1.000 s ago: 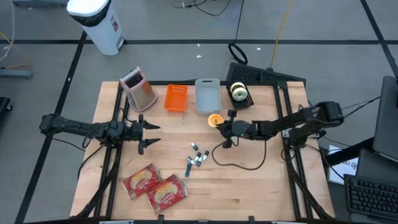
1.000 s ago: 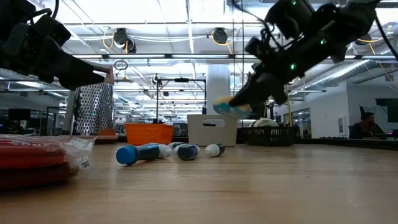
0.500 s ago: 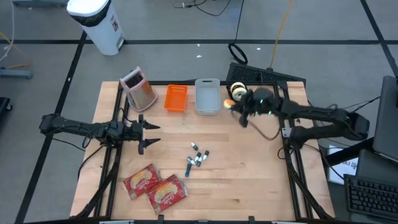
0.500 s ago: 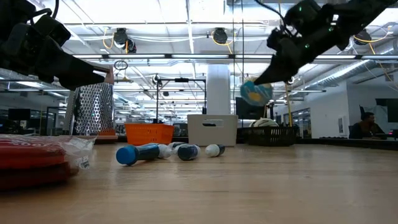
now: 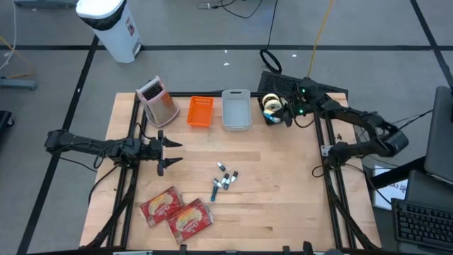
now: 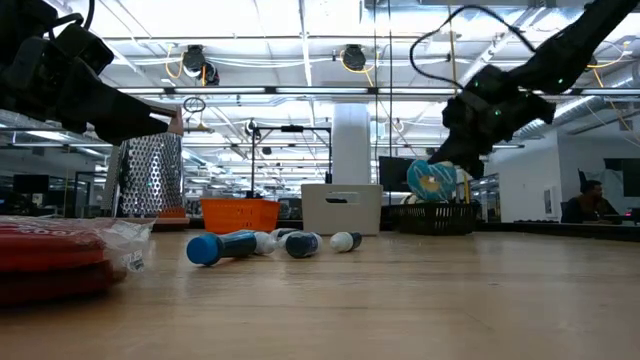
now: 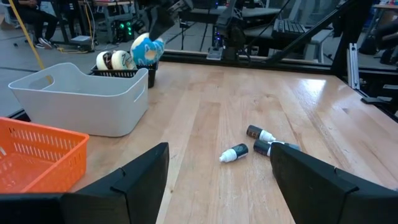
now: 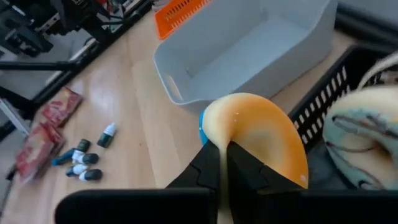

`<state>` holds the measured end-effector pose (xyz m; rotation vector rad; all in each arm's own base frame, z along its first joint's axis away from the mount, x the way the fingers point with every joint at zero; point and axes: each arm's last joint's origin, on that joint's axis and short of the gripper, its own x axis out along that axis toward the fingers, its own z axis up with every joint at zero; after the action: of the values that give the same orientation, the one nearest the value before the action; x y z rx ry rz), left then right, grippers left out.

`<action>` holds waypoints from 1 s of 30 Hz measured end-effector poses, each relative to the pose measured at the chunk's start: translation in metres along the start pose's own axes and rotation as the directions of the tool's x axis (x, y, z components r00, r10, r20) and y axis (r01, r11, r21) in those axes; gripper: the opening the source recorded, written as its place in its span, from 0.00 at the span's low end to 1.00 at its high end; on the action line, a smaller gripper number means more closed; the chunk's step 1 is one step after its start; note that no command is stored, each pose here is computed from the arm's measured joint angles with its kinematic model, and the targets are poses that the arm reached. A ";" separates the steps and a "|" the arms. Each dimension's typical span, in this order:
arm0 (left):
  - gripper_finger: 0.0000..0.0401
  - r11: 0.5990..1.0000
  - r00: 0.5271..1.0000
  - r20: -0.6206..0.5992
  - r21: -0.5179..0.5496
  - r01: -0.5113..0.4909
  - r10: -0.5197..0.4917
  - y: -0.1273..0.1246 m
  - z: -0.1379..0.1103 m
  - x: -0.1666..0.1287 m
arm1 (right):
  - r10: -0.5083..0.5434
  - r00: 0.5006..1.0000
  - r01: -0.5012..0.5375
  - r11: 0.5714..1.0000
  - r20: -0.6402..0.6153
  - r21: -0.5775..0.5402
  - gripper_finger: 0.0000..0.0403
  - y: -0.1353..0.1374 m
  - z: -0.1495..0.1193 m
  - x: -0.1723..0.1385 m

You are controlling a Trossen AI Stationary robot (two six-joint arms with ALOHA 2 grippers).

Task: Pick & Place Food Item
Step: Put the blue doughnut into the black bin

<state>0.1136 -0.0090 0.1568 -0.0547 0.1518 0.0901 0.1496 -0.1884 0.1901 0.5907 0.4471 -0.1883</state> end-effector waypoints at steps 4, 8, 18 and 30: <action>0.70 1.000 1.000 0.000 0.000 0.000 0.000 0.000 0.000 0.000 | 0.005 1.000 -0.005 0.999 -0.008 0.038 0.01 -0.013 -0.003 0.008; 0.70 1.000 1.000 0.000 0.000 0.000 0.000 0.000 0.000 0.000 | 0.006 1.000 -0.005 0.999 -0.016 0.049 0.01 -0.018 -0.006 0.013; 0.70 1.000 1.000 0.000 0.000 0.000 0.000 0.000 0.000 0.000 | -0.117 0.993 0.117 0.993 -0.018 0.001 0.11 -0.022 -0.006 0.013; 0.70 1.000 1.000 0.000 0.000 0.000 0.000 0.000 0.000 0.000 | -0.231 0.972 0.224 0.962 -0.029 -0.159 0.36 -0.017 -0.006 0.021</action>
<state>0.1136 -0.0090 0.1568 -0.0547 0.1515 0.0901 0.1610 -0.1997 0.1678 0.3905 0.5707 -0.3566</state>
